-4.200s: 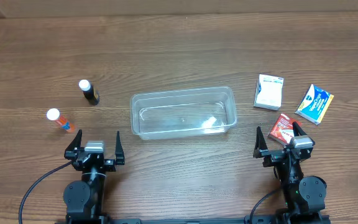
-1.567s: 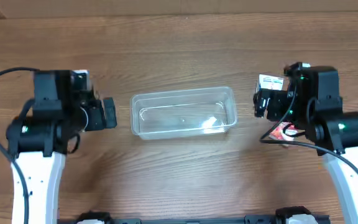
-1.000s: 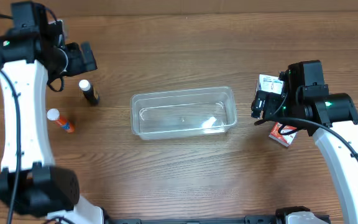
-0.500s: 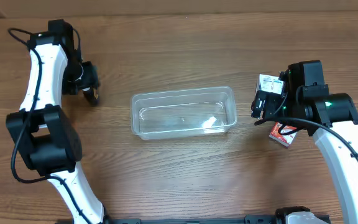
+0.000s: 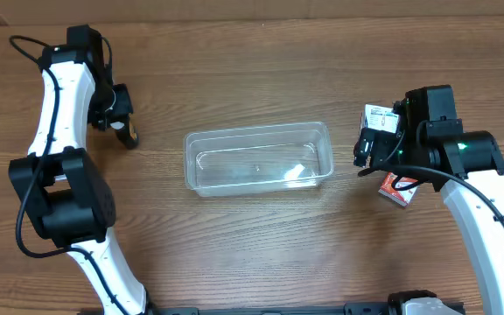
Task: Pack container
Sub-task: 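Reach the left gripper to the black bottle and grasp it, then carry the black bottle into the container and release it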
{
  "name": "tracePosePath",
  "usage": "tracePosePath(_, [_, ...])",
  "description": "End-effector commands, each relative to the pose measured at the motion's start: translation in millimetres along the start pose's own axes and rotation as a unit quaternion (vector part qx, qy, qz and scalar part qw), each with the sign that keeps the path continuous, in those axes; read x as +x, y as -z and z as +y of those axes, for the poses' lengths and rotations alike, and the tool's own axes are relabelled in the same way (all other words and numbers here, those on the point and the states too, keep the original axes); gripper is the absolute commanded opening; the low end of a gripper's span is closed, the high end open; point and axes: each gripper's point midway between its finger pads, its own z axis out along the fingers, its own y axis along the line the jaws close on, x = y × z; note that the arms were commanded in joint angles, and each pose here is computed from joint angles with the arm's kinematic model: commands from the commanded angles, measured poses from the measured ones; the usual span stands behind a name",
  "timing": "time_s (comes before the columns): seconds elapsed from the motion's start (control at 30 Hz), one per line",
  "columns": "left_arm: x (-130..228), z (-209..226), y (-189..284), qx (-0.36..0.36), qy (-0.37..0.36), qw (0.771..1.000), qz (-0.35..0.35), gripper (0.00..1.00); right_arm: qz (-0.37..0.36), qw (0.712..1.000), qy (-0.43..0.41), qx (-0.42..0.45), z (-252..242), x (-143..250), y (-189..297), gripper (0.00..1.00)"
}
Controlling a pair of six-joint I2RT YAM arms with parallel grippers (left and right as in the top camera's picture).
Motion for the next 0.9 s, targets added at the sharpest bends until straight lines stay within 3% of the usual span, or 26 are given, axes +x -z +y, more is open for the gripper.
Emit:
tracePosePath(0.0, [3.0, -11.7, 23.5, 0.002, -0.011, 1.0, -0.002, 0.04, -0.017, 1.0, -0.003, -0.006, 2.7, -9.4, 8.2, 1.0])
tracePosePath(0.2, [34.6, -80.2, 159.5, 0.057, -0.077, 0.991, -0.091, 0.04, -0.017, 1.0, -0.003, -0.006, 2.7, -9.2, 8.2, 1.0])
tracePosePath(0.33, [104.2, -124.6, 206.1, 0.086, -0.114, 0.986, -0.087, 0.04, -0.018, 1.0, -0.003, -0.006, 2.7, -9.6, 8.2, 1.0])
tracePosePath(0.5, [149.3, -174.1, 176.3, 0.073, -0.176, 0.981, -0.045, 0.04, -0.021, 1.0, -0.002, -0.007, 3.2, -10.9, 8.2, 1.0])
tracePosePath(0.7, [151.7, -172.4, 93.8, 0.044, -0.152, 0.987, -0.007, 0.04, -0.021, 1.0, -0.001, -0.007, 3.2, -10.9, 8.2, 1.0])
tracePosePath(0.87, [132.6, -156.7, 52.4, 0.033, -0.106, 0.994, -0.024, 0.04, -0.021, 1.0, -0.001, -0.007, 3.2, -10.9, 8.2, 1.0])
